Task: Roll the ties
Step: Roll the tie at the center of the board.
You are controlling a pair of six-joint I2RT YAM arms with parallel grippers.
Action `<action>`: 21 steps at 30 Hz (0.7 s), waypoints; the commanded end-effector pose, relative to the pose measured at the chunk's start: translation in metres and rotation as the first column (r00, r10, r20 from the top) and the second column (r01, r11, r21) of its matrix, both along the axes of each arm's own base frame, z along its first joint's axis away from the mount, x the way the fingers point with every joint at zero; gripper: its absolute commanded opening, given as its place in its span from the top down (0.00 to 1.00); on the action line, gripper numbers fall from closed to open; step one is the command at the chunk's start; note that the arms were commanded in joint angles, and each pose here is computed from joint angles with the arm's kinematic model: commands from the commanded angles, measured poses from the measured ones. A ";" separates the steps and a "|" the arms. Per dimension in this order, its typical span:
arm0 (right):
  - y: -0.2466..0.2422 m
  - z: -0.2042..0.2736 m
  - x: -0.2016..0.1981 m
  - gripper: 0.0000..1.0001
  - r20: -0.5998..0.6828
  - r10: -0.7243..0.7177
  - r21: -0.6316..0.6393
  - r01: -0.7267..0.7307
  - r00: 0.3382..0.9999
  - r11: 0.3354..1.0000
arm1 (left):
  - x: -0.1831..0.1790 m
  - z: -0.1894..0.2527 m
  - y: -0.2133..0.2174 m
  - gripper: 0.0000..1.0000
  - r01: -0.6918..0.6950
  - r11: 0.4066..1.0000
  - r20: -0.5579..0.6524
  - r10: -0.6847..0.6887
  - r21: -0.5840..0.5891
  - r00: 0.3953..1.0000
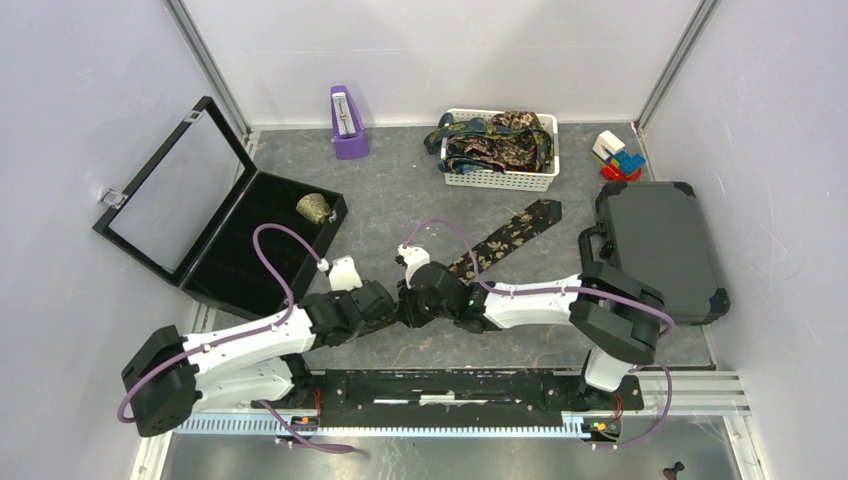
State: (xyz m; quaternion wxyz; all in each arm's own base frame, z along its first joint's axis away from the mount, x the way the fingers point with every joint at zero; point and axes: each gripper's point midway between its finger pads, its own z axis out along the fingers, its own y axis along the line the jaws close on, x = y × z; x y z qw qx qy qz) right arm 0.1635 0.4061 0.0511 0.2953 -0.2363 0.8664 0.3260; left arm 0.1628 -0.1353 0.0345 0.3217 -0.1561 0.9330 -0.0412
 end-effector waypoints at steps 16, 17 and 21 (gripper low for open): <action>0.011 0.033 0.008 0.82 0.053 -0.004 0.075 0.000 0.999 0.997 | 0.008 0.038 0.002 0.35 -0.007 1.000 0.086 0.009 -0.021 0.996; 0.012 0.035 0.009 0.82 0.055 -0.005 0.078 0.000 0.998 0.997 | 0.008 0.041 0.003 0.36 -0.010 1.000 0.092 0.012 -0.026 0.996; 0.017 0.038 0.008 0.82 0.052 0.009 0.094 -0.014 0.999 0.996 | 0.005 0.046 0.011 0.46 -0.028 0.999 0.102 0.031 -0.038 0.994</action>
